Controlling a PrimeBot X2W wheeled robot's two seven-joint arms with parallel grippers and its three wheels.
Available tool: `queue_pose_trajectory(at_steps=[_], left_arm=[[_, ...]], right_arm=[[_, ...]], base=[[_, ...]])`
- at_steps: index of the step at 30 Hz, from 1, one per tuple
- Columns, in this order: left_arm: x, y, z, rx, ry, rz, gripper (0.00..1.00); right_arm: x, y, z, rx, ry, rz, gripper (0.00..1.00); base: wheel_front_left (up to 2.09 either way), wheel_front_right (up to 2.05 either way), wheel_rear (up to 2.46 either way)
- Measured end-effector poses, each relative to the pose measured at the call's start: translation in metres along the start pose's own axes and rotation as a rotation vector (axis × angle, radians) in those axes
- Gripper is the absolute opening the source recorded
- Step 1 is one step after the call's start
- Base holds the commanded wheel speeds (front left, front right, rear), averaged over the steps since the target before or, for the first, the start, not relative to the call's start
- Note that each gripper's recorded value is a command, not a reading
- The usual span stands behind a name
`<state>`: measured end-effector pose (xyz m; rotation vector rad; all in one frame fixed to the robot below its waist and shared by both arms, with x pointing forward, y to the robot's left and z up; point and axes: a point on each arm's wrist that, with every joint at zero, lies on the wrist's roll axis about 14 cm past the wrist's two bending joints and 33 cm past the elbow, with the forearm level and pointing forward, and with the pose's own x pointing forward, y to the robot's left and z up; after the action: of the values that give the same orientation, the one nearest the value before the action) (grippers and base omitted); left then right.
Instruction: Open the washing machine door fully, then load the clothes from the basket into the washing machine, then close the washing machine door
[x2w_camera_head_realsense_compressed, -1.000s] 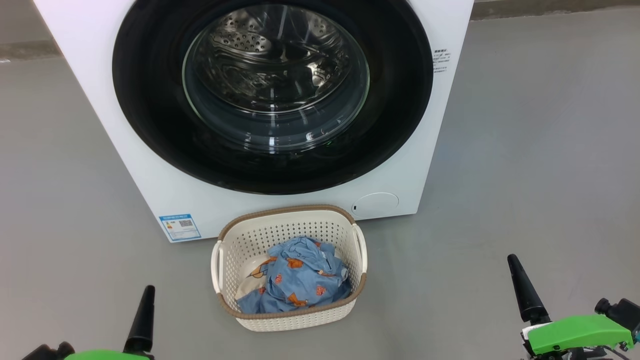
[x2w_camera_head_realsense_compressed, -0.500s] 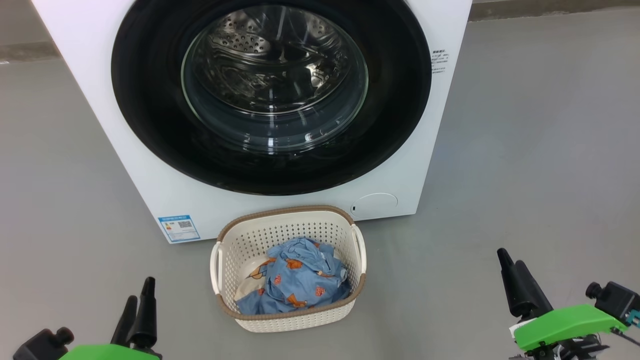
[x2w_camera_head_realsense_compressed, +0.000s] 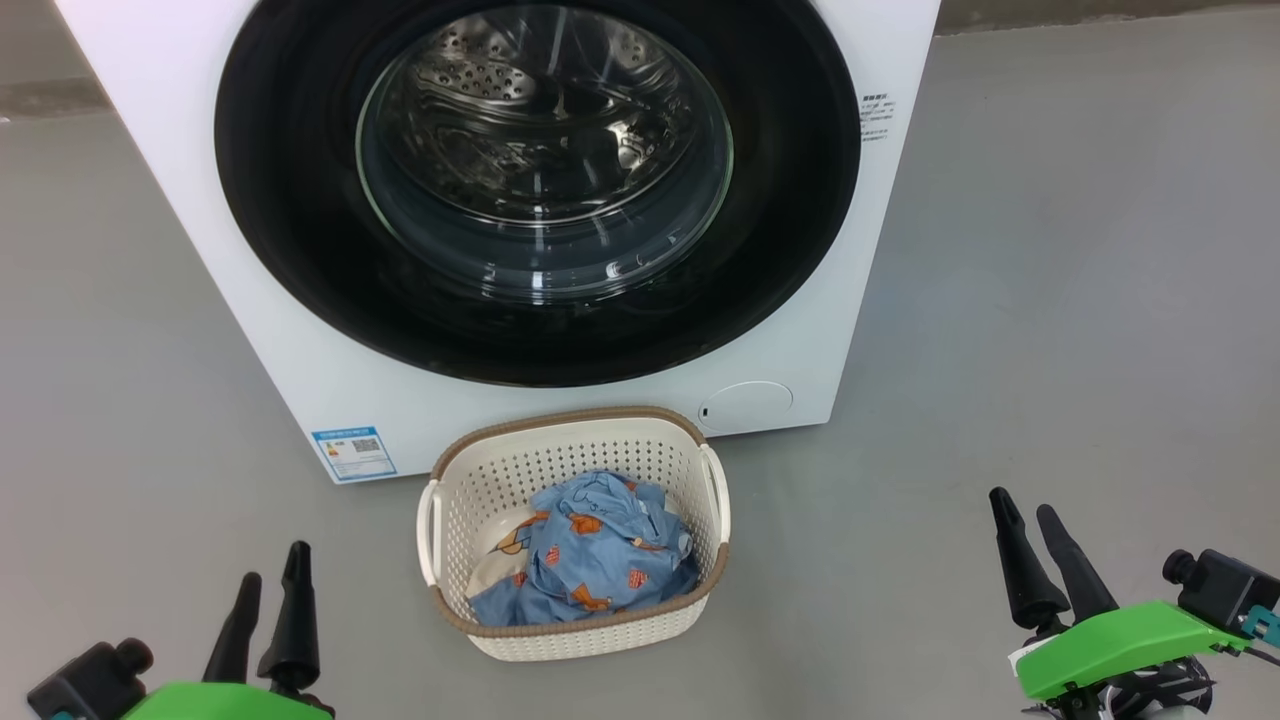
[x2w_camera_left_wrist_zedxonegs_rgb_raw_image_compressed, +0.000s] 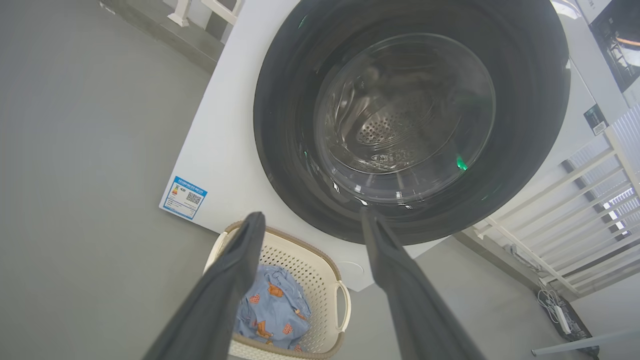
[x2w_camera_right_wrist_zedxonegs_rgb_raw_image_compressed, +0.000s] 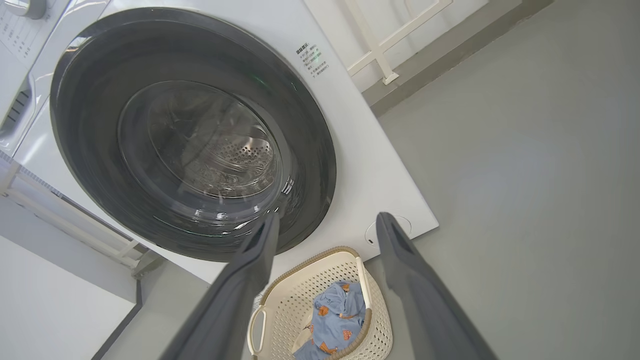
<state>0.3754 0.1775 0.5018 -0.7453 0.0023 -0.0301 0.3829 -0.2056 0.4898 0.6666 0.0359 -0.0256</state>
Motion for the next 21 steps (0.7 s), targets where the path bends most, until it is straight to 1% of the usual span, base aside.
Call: queue_pose_trajectory(at_steps=[7, 8, 21], left_arm=[[0.002, -0.004, 0.001, 0.082, -0.008, -0.018, 1.0], [0.003, -0.005, 0.002, 0.112, -0.013, -0.028, 1.0], [0.003, -0.014, 0.003, 0.248, -0.025, -0.068, 1.0]], right_arm=[[0.006, 0.007, 0.009, -0.074, -0.032, 0.023, 1.0], [0.008, 0.008, 0.012, -0.103, -0.04, 0.029, 1.0], [0.009, 0.013, 0.012, -0.246, -0.05, 0.054, 1.0]], base=[[0.0, 0.0, 0.0], [0.0, 0.0, 0.0], [0.0, 0.0, 0.0]])
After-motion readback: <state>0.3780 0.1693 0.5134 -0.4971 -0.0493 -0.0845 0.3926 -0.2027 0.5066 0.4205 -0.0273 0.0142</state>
